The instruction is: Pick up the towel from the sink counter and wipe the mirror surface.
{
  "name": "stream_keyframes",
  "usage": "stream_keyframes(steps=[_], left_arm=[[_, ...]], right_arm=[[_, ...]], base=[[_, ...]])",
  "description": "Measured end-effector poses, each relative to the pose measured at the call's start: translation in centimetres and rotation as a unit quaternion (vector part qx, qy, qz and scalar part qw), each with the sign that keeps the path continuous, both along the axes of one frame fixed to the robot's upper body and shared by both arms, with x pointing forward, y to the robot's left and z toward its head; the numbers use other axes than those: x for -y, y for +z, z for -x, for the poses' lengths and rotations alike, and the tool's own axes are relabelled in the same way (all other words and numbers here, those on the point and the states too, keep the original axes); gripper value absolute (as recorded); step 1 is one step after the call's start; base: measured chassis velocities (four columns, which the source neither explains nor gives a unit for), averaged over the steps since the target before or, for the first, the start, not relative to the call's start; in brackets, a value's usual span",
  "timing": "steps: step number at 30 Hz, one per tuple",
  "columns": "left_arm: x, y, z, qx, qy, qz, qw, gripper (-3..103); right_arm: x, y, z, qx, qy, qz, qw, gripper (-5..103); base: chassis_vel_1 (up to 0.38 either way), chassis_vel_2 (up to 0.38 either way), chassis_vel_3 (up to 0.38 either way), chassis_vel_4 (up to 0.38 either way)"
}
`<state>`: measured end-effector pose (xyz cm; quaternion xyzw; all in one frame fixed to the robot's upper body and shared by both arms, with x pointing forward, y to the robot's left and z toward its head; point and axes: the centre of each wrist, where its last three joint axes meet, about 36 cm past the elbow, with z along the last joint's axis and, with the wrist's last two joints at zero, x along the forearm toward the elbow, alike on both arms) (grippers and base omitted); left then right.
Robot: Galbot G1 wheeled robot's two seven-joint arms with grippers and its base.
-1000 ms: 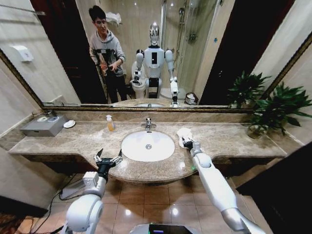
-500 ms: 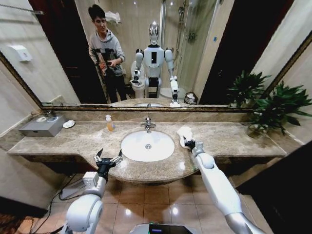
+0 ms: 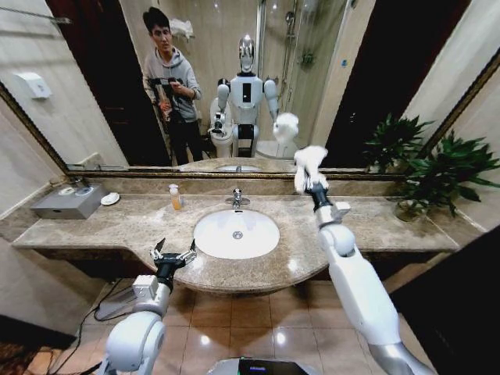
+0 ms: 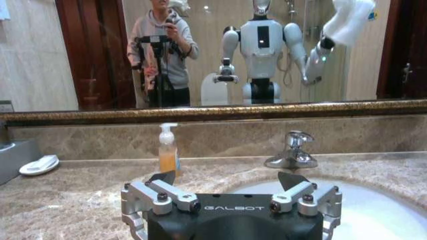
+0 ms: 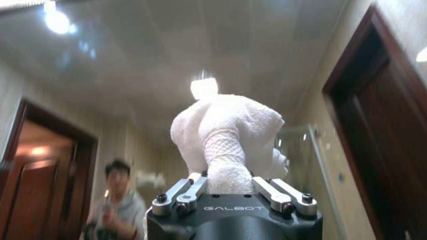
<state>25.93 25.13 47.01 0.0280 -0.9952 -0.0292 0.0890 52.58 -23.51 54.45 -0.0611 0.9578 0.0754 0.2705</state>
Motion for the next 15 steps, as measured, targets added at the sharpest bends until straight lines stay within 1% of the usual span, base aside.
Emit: stream_keyframes(steps=[4, 8, 15], left_arm=[[0.0, 0.0, 0.0, 0.0, 0.0, 0.0, 1.0, 100], [0.0, 0.0, 0.0, 0.0, 0.0, 0.0, 1.0, 100], [0.0, 0.0, 0.0, 0.0, 0.0, 0.0, 1.0, 100]], right_arm=[[0.4, 2.4, -1.8, 0.032, -0.018, 0.001, 0.999, 19], [0.4, 3.5, -2.5, 0.043, -0.025, 0.005, 0.999, 19], [-0.5, 3.8, -2.8, 0.048, -0.01, 0.024, 0.998, 19]], base=[[0.0, 0.0, 0.0, 0.0], [0.0, 0.0, 0.0, 0.0], [0.0, 0.0, 0.0, 0.0]])
